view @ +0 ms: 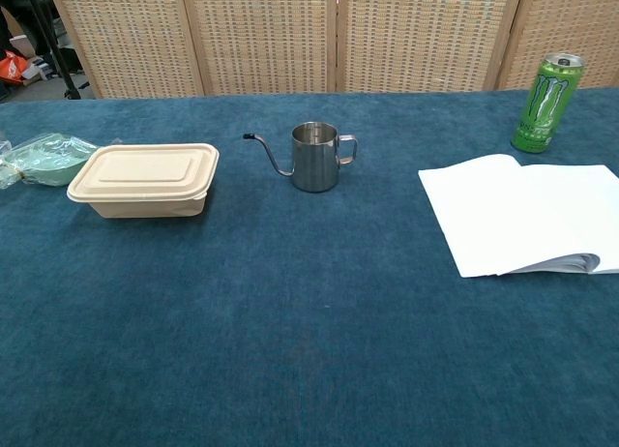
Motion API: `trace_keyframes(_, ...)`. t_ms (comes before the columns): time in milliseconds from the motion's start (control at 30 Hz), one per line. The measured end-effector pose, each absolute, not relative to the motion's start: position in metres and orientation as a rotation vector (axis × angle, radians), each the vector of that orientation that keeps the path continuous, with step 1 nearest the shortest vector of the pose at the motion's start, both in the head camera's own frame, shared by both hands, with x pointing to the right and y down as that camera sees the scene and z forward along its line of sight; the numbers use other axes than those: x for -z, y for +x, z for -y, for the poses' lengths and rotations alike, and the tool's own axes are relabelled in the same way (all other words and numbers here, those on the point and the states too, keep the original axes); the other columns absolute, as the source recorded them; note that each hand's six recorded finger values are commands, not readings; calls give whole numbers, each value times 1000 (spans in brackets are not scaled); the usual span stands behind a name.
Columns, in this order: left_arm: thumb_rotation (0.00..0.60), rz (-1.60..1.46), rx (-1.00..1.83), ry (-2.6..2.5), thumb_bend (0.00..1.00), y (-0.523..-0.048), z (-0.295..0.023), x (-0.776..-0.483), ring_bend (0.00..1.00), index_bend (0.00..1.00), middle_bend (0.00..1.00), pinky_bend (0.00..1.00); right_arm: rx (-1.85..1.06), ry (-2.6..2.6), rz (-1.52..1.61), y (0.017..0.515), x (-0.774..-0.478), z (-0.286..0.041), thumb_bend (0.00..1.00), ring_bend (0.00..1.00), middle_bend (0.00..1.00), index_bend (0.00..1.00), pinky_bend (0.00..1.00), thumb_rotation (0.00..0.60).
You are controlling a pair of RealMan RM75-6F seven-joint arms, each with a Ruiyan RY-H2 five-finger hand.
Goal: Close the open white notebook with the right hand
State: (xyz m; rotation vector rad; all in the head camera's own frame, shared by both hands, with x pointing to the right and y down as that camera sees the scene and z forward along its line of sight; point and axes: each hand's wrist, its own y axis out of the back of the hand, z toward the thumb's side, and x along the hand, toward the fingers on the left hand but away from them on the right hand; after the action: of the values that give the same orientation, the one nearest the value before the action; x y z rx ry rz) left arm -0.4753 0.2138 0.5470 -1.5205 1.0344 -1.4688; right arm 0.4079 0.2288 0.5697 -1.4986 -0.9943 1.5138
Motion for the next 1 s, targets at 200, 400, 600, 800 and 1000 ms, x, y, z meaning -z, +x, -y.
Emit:
trace_keyframes(200, 600, -1041, 1462, -1528, 174, -476, -214, -546, 0, 0, 0, 0, -1476, -1504, 991, 392, -574, -220, 105, 0, 0, 0, 0, 600)
trace_keyframes(400, 600, -1037, 1461, -1538, 174, -475, -213, -547, 0, 0, 0, 0, -1446, -1485, 945, 371, -587, -211, 93, 0, 0, 0, 0, 600)
trace_keyframes(600, 600, -1027, 1467, -1550, 174, -474, -213, -551, 0, 0, 0, 0, -1411, -1498, 946, 352, -602, -203, 94, 0, 0, 0, 0, 600)
trace_keyframes(800, 600, -1011, 1475, -1557, 174, -472, -213, -555, 0, 0, 0, 0, -1400, -1519, 929, 337, -617, -202, 93, 0, 0, 0, 0, 600)
trace_keyframes(1000, 600, -1012, 1473, -1556, 174, -472, -213, -555, 0, 0, 0, 0, -1408, -1555, 918, 323, -632, -204, 96, 0, 0, 0, 0, 600)
